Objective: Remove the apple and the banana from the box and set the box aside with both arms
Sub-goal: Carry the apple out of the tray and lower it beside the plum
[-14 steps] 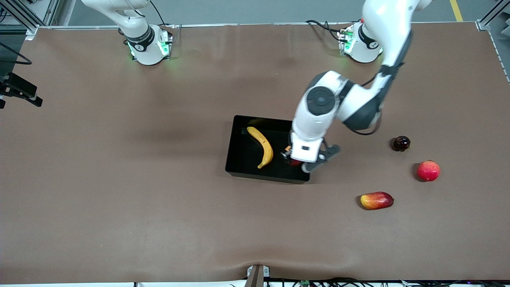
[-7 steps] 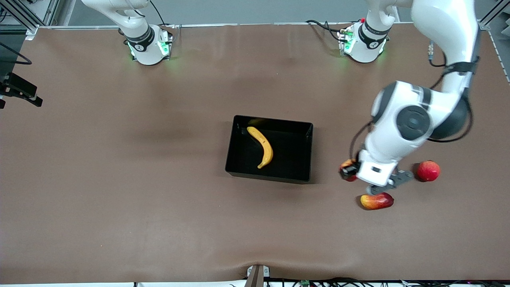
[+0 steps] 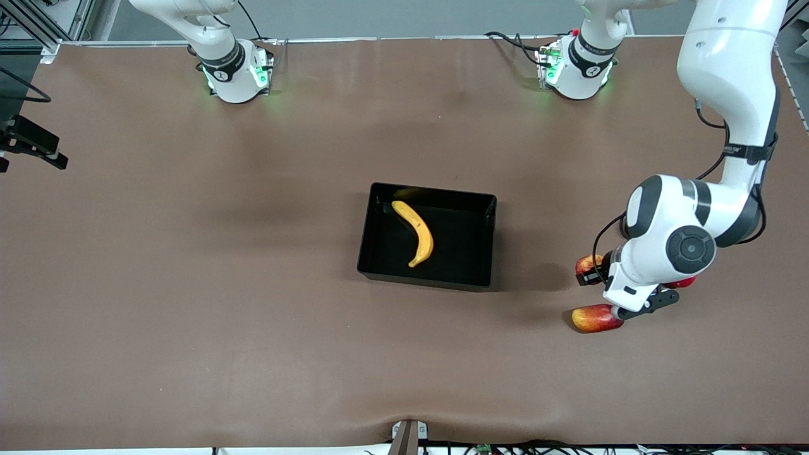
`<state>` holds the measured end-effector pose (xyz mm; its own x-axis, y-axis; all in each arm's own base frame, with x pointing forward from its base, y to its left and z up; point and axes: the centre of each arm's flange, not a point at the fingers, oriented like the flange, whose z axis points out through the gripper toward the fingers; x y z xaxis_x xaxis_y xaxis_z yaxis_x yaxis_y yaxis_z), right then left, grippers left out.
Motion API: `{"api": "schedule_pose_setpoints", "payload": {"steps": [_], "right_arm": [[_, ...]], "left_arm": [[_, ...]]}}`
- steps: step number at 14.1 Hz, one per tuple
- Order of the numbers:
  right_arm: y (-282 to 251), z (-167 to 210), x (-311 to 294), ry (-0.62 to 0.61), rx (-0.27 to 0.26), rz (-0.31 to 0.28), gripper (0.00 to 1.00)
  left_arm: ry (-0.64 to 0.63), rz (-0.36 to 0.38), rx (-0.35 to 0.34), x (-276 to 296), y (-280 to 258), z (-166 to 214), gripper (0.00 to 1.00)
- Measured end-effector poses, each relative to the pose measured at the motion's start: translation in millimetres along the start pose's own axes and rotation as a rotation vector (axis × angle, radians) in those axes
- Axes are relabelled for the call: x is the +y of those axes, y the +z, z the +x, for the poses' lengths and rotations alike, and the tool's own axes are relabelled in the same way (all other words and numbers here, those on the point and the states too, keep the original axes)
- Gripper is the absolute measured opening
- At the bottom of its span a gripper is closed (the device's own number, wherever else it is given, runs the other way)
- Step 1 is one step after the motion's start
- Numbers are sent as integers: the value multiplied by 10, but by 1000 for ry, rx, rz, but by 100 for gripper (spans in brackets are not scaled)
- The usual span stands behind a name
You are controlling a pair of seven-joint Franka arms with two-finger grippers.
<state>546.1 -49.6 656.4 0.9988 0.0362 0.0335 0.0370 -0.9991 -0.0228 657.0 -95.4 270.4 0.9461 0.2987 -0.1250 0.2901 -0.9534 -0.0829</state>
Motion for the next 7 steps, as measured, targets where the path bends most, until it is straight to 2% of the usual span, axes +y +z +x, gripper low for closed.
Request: {"api": "schedule_pose_setpoints", "payload": {"steps": [7], "right_arm": [[1,3,-22,-4,0,0,100]], "left_arm": [[42,68,-54,-38,439,-182,66]]}}
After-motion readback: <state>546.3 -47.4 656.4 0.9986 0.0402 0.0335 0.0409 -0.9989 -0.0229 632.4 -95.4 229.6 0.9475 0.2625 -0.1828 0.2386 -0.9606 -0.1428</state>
